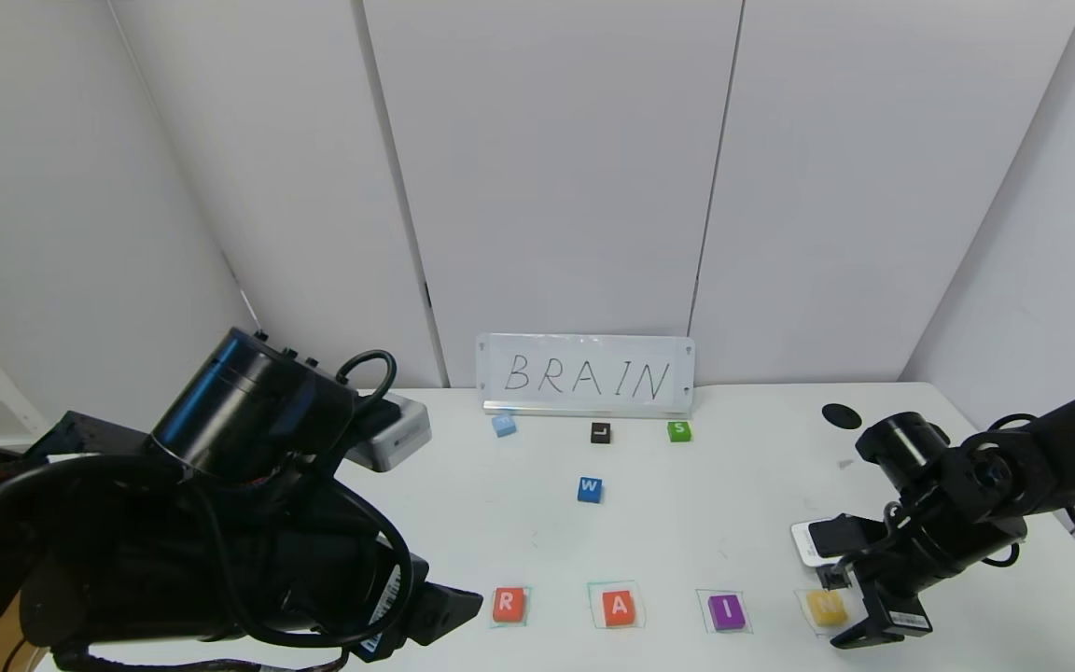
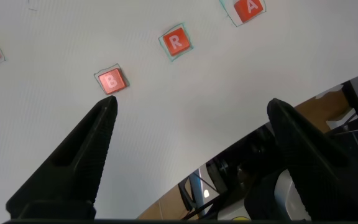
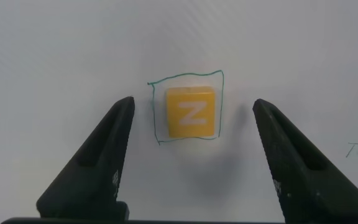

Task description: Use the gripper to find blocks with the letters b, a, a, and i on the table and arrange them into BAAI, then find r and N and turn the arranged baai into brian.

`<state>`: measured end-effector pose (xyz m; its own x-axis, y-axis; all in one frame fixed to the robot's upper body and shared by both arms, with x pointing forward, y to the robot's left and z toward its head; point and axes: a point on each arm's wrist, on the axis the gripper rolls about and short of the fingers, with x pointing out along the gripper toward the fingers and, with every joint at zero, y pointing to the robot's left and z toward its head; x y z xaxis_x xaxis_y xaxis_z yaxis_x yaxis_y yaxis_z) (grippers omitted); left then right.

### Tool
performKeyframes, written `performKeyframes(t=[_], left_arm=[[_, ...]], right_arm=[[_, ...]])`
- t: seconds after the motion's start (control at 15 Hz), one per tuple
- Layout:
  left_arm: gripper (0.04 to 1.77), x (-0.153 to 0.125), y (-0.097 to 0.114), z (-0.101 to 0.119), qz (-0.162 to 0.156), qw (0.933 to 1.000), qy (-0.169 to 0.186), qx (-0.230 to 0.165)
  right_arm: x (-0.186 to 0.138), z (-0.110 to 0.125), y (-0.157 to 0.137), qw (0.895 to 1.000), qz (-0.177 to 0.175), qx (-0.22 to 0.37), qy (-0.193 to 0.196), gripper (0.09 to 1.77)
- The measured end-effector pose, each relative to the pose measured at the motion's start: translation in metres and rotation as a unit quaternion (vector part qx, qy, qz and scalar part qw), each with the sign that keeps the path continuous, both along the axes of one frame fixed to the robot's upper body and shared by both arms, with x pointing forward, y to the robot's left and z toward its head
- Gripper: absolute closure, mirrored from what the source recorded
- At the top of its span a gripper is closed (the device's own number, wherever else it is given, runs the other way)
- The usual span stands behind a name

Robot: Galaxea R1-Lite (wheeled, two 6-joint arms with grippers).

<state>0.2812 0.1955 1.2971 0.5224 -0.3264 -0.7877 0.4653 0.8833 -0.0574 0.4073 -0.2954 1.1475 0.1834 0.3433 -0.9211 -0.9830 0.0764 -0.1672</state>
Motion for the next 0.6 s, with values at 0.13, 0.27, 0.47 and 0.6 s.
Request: performKeyframes(t=[0.13,0.27,0.47,0.6], left_arm=[[0.09,0.001,0.0,0.0,0.0,1.0,-0.001,0.002],[0.09,0.001,0.0,0.0,0.0,1.0,-0.001,0.002],[0.09,-0.001,0.001,0.003,0.0,1.0,-0.007,-0.001],[0.09,-0.003,0.002,0.006,-0.001,0.9999,-0.012,-0.005]], right_arm=[[-0.002,0.007,0.0,1.0,-0.001,0.002,-0.007,0.4],[-0.003,0.015,0.001,1.0,-0.012,0.012,-0.012,0.34],[-0.01,0.036,0.01,0.994,-0.075,0.071,0.035,0.28],[-0.015,0.06,0.016,0.983,-0.121,0.114,0.081,0.25]])
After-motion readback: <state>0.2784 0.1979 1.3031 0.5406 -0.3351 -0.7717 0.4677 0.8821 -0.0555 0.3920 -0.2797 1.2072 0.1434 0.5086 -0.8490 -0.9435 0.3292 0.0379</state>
